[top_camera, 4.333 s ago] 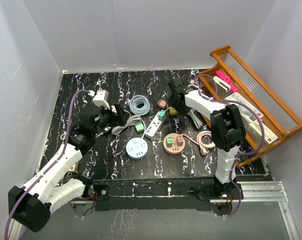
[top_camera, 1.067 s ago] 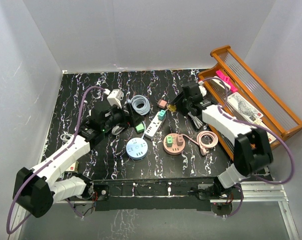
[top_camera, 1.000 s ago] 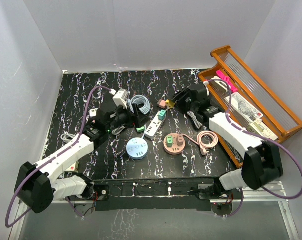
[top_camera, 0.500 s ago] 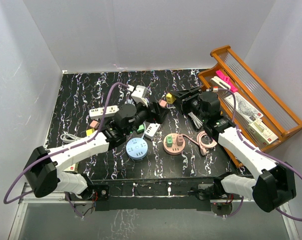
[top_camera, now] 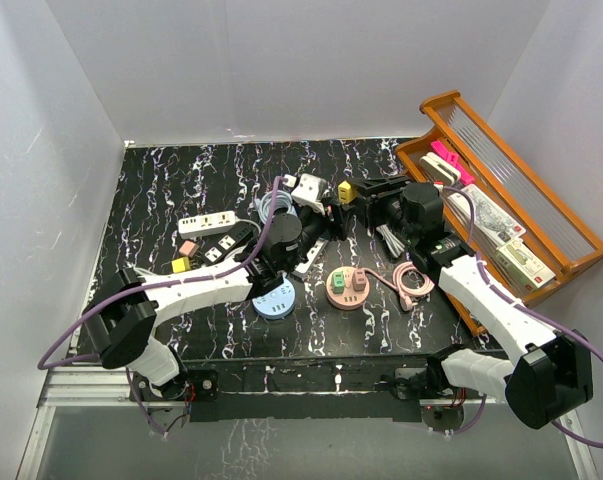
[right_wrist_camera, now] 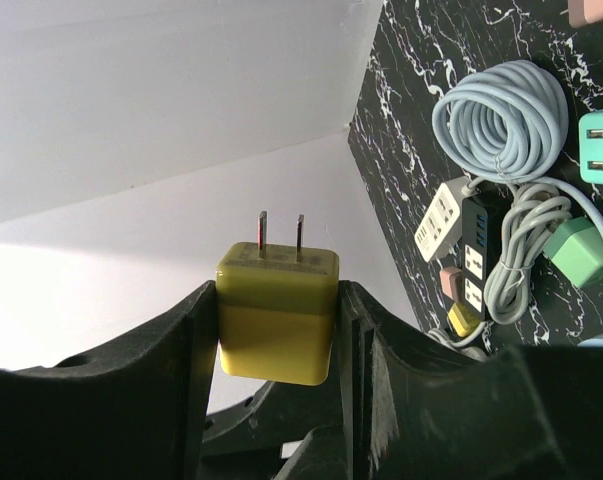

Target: Insert the plug

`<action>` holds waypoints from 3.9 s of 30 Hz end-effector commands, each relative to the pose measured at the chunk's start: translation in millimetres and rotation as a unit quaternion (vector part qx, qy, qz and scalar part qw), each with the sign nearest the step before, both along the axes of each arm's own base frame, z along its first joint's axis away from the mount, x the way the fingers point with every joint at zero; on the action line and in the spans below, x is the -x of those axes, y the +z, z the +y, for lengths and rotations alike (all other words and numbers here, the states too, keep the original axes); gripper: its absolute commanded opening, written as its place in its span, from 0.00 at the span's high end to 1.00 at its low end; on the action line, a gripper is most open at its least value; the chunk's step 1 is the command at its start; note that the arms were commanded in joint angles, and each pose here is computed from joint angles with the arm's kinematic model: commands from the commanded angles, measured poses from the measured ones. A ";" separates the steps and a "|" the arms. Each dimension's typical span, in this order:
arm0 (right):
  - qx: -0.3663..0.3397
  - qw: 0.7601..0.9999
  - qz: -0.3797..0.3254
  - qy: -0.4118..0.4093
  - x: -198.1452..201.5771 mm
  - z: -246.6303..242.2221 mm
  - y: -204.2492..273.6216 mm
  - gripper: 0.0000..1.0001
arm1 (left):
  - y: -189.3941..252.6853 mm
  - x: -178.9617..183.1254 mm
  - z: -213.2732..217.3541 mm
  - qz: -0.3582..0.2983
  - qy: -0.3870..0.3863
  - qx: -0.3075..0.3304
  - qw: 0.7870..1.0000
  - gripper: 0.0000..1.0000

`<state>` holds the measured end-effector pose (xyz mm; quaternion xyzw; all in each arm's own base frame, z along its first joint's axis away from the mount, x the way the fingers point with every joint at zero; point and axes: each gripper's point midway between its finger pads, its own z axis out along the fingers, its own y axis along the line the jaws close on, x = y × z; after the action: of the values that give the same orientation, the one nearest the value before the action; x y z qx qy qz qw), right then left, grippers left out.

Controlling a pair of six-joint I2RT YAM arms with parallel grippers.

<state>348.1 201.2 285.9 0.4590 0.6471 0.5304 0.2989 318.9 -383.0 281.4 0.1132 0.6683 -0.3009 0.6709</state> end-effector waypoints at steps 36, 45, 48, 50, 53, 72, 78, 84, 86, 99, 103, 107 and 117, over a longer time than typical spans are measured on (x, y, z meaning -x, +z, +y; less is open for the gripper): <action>-0.019 0.998 -0.040 0.054 24.9 9.0 34.5 0.33 | 57.0 -2.3 -4.6 -0.048 -0.019 0.071 0.996 1.00; 0.142 0.985 -0.076 0.060 29.8 -16.8 8.3 0.17 | 2.4 35.9 57.9 0.125 -0.059 -0.116 0.984 1.00; 0.194 0.973 -0.101 0.075 35.3 -21.2 0.9 0.17 | -8.7 55.4 90.3 0.177 -0.047 -0.167 0.969 1.00; 0.221 0.966 -0.105 0.084 38.8 -23.4 -7.8 0.17 | -15.3 66.6 107.6 0.207 -0.037 -0.189 0.959 1.00; 0.254 0.955 -0.113 0.100 41.9 -24.6 -18.6 0.17 | -30.6 83.4 120.5 0.238 -0.049 -0.218 0.945 1.00; 0.328 0.935 -0.107 0.087 55.8 -48.5 -20.8 0.19 | -103.9 57.9 90.3 0.316 -0.093 -0.305 0.893 1.00; 0.348 0.930 -0.104 0.053 64.1 -66.5 -14.8 0.20 | -117.6 42.7 81.3 0.352 -0.093 -0.322 0.874 1.00; 0.364 0.927 -0.086 -0.006 74.8 -94.0 -4.9 0.24 | -123.0 25.8 67.6 0.404 -0.083 -0.353 0.840 1.00; 0.363 0.927 -0.092 -0.029 79.4 -103.1 2.8 0.24 | -128.5 26.7 67.6 0.420 -0.084 -0.367 0.826 1.00; 0.370 0.921 -0.104 -0.064 90.2 -119.3 20.0 0.25 | -160.5 1.4 55.2 0.433 -0.074 -0.408 0.801 1.00; 0.369 0.921 -0.103 -0.064 92.5 -120.2 17.4 0.25 | -167.3 -10.0 53.5 0.435 -0.059 -0.410 0.800 1.00; 0.366 0.923 -0.103 -0.065 92.0 -119.5 15.0 0.25 | -169.7 -15.8 50.4 0.434 -0.057 -0.407 0.802 1.00; 0.374 0.920 -0.097 -0.067 90.8 -121.8 13.0 0.25 | -188.5 -16.1 60.2 0.448 -0.057 -0.403 0.796 1.00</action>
<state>255.8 84.7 281.4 0.3007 0.7504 0.2694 0.5234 335.8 -327.3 85.5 0.2664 0.9473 -0.0501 0.1706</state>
